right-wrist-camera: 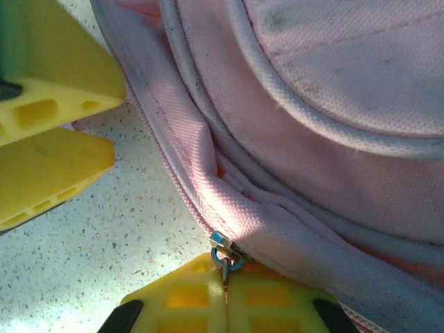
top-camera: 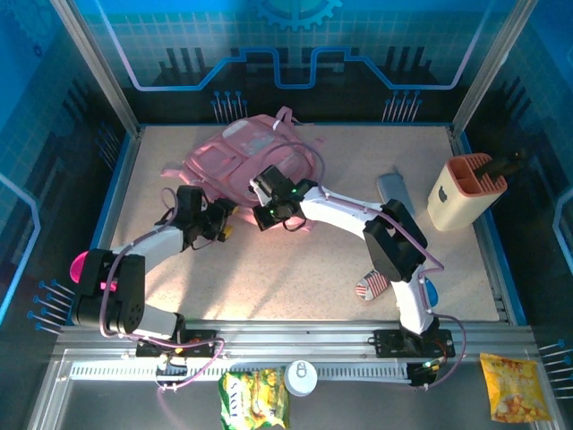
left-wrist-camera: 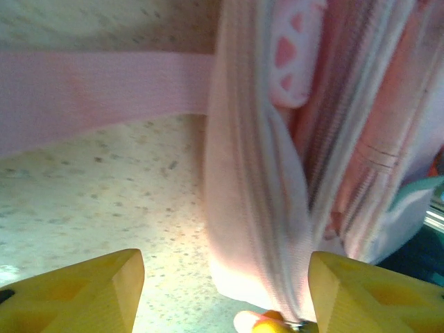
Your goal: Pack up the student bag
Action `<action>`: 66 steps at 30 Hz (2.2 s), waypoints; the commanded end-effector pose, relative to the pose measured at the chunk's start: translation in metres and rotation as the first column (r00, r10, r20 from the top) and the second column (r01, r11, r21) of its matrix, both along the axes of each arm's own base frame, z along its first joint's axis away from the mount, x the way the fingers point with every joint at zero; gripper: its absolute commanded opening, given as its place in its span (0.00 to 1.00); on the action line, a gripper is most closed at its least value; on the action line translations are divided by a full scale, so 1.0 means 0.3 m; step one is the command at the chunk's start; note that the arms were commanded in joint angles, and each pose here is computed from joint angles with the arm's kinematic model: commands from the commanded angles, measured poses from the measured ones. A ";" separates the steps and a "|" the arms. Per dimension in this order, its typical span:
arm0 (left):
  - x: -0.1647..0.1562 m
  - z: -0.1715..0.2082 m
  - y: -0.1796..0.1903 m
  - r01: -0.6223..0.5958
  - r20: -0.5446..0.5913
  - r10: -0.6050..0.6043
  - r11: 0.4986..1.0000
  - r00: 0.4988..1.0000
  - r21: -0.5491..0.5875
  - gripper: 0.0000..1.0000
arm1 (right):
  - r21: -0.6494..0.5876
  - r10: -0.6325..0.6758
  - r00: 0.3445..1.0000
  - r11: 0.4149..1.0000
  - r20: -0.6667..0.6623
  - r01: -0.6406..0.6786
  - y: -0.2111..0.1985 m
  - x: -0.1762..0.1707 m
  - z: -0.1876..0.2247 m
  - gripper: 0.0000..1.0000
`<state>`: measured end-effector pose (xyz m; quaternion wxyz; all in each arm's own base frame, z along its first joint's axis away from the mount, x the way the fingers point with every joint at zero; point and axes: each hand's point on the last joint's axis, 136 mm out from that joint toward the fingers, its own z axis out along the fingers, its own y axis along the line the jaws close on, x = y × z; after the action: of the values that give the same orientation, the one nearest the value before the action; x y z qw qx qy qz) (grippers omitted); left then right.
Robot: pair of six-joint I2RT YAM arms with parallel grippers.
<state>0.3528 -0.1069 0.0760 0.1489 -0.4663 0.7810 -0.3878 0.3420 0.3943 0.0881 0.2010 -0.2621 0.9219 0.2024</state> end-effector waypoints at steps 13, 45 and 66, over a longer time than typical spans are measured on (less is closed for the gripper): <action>0.114 -0.039 -0.060 -0.017 0.025 0.018 0.998 1.000 -0.061 0.29 | -0.066 -0.013 1.000 0.998 -0.014 0.012 -0.054 -0.043 -0.012 0.00; 0.117 -0.015 -0.076 0.041 0.023 -0.040 0.998 0.999 -0.043 0.13 | -0.226 -0.173 0.981 0.956 0.091 0.190 -0.332 0.092 -0.086 0.20; 0.077 -0.055 -0.070 0.063 -0.008 -0.063 0.998 0.998 -0.019 0.09 | -0.410 -0.214 0.969 0.878 0.125 0.247 -0.599 0.143 -0.029 0.06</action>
<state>0.3788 -0.1338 0.0664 0.1271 -0.4443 0.7870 -0.4087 0.3811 0.2431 0.0826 0.2260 -0.1843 0.9565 -0.0023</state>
